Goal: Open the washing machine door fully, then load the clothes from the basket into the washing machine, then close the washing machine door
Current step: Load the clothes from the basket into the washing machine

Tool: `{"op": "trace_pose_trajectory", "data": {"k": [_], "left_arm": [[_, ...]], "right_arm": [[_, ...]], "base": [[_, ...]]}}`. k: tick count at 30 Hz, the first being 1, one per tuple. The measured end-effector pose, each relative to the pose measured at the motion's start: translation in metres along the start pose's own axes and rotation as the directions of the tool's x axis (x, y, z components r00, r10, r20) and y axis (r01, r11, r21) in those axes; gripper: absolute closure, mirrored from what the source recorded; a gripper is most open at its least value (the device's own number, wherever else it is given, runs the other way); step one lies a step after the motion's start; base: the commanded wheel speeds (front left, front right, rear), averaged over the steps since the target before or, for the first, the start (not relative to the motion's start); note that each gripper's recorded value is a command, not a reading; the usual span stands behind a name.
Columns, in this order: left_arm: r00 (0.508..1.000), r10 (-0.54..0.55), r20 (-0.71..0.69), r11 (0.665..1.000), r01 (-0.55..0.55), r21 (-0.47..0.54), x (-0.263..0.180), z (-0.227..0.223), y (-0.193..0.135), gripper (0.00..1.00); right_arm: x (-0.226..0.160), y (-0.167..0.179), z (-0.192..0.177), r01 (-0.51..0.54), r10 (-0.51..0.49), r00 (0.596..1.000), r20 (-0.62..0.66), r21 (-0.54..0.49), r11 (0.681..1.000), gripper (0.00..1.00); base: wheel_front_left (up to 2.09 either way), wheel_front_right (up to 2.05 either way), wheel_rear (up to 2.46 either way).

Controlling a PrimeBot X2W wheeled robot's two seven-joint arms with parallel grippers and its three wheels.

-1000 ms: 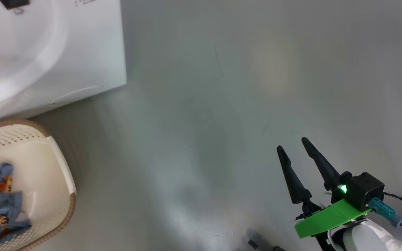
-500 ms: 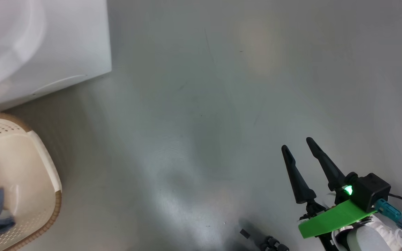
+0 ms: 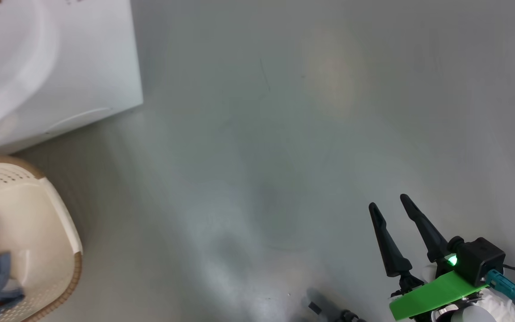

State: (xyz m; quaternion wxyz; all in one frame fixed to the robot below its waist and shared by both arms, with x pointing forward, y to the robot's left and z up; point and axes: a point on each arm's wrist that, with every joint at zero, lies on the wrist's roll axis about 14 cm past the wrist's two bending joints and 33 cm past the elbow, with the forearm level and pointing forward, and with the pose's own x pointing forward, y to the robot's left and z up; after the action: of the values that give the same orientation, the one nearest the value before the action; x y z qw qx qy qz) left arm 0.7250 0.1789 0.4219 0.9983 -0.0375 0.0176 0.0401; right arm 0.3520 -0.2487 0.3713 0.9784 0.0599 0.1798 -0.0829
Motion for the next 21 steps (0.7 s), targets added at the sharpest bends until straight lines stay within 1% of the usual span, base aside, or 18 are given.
{"op": "trace_pose_trajectory", "data": {"k": [6, 11, 16, 21], "left_arm": [[0.998, 0.025, -0.057, 1.000, -0.025, -0.010, -0.003, 0.008, 0.006, 0.00], [0.989, 0.057, -0.138, 0.998, -0.057, 0.003, -0.016, -0.001, 0.013, 0.00], [0.991, 0.047, -0.123, 0.999, -0.049, -0.012, -0.027, 0.019, 0.004, 0.00], [0.990, 0.044, -0.134, 0.998, -0.050, -0.045, -0.050, 0.017, 0.001, 0.00]], "right_arm": [[-0.001, 0.006, 0.008, -0.023, 0.023, 0.999, 0.028, 0.010, 1.000, 0.00], [-0.002, 0.011, 0.011, -0.043, 0.042, 0.998, 0.039, 0.015, 0.999, 0.00], [-0.009, 0.015, 0.012, -0.058, 0.057, 0.997, 0.047, 0.029, 0.998, 0.00], [-0.011, 0.023, 0.020, -0.089, 0.087, 0.994, 0.073, 0.033, 0.995, 0.00]], "base": [[0.00, 0.00, 0.00], [0.00, 0.00, 0.00], [0.00, 0.00, 0.00], [0.00, 0.00, 0.00]]}}
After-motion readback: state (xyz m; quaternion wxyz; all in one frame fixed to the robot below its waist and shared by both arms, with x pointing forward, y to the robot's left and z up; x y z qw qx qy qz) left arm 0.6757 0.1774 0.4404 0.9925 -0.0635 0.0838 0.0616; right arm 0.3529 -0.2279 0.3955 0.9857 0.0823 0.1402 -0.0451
